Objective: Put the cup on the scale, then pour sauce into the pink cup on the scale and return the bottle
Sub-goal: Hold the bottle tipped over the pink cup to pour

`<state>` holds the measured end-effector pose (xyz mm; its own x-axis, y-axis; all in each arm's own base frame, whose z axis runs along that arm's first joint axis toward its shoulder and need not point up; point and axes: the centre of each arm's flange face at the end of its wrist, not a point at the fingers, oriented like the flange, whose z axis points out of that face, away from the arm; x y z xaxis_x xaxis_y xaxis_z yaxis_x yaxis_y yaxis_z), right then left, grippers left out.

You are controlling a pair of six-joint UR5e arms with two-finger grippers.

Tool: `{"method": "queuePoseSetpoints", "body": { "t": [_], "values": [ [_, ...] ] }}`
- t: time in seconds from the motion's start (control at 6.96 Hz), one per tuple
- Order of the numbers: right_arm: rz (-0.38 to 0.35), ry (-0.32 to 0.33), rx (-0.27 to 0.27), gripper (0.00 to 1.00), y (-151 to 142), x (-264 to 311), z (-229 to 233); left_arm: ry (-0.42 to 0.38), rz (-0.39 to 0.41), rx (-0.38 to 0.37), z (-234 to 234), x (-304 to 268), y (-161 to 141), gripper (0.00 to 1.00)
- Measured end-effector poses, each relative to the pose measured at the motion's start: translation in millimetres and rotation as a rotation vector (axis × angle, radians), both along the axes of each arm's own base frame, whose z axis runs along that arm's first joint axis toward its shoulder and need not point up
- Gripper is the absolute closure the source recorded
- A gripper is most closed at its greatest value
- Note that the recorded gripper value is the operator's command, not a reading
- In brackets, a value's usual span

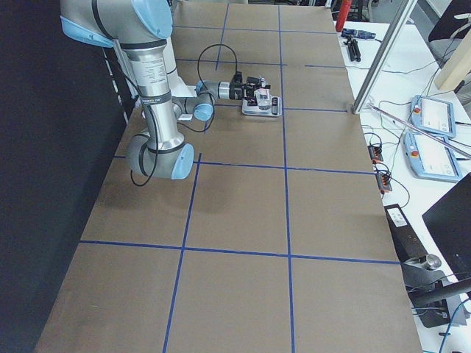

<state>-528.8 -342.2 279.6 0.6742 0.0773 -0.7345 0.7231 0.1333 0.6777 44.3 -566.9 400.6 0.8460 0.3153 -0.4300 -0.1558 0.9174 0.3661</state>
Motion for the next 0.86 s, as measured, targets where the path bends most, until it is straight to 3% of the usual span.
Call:
{"method": "queuePoseSetpoints", "body": {
  "t": [0.29,0.86],
  "values": [
    [-0.009,-0.044,-0.001,1.00,-0.6,0.3,-4.8,0.000,-0.001,0.002,-1.4,-0.1,-0.8,0.00],
    [-0.051,-0.231,-0.005,1.00,-0.2,1.7,-11.6,0.001,-0.003,0.005,-3.2,-0.8,-2.0,0.00]
  ]
}}
